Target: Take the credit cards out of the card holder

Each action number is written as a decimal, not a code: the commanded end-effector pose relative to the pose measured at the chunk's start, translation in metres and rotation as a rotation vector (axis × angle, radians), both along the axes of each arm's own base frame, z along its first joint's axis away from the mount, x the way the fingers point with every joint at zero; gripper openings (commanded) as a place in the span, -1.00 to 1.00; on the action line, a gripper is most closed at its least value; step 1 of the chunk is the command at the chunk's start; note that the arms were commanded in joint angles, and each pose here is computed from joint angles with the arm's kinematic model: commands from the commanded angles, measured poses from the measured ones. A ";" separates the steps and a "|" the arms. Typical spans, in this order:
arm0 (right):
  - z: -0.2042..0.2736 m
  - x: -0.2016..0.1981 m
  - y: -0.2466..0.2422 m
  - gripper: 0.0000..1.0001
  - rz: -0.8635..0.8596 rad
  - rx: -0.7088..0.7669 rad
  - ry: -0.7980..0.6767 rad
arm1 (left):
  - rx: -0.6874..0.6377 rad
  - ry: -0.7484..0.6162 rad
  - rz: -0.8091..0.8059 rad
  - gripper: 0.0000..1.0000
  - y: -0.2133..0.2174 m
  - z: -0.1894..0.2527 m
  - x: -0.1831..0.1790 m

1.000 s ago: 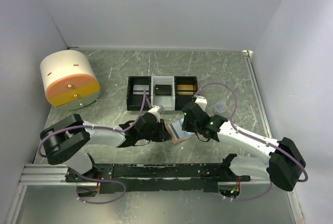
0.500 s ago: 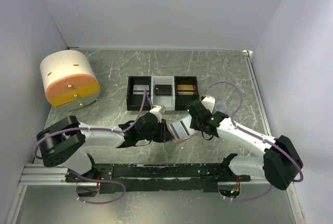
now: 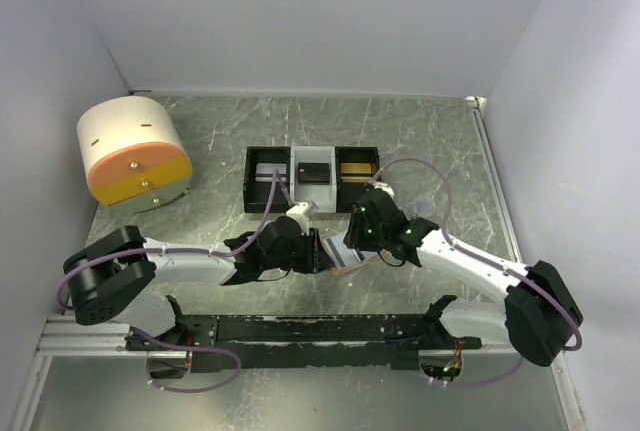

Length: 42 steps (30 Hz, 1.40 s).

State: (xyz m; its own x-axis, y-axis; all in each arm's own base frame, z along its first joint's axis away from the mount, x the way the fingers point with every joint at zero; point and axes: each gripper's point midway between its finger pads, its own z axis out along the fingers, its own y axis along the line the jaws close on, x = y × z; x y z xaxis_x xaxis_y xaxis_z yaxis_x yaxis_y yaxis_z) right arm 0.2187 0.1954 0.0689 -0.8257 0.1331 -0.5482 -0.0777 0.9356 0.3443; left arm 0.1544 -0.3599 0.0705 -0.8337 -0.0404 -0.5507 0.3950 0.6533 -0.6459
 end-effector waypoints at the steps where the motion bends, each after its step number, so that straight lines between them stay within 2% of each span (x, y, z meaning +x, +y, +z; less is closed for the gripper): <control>1: -0.010 -0.006 0.015 -0.24 0.084 0.050 0.026 | -0.022 -0.012 0.002 -0.22 -0.008 0.011 0.002; 18: -0.032 -0.011 0.007 -0.29 0.070 -0.009 0.077 | -0.020 -0.027 0.042 -0.13 0.007 0.022 0.002; 27: -0.024 -0.015 0.021 -0.32 0.114 0.082 0.067 | -0.016 -0.028 0.074 -0.09 0.011 0.022 0.005; 36: -0.060 -0.017 -0.014 -0.34 0.005 -0.078 0.110 | 0.012 0.000 0.061 -0.09 0.002 0.011 0.007; 42: -0.070 -0.034 -0.013 -0.33 0.015 -0.032 0.158 | 0.033 0.012 0.048 -0.06 -0.002 0.012 0.006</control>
State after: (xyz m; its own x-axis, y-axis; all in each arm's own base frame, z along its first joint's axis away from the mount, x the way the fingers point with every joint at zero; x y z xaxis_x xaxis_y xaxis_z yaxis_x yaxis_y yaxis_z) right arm 0.2006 0.1966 0.0172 -0.8831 0.0895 -0.4606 -0.0850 0.9349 0.3446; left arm 0.1567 -0.3479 0.0668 -0.8446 -0.0639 -0.5315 0.3376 0.7069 -0.6215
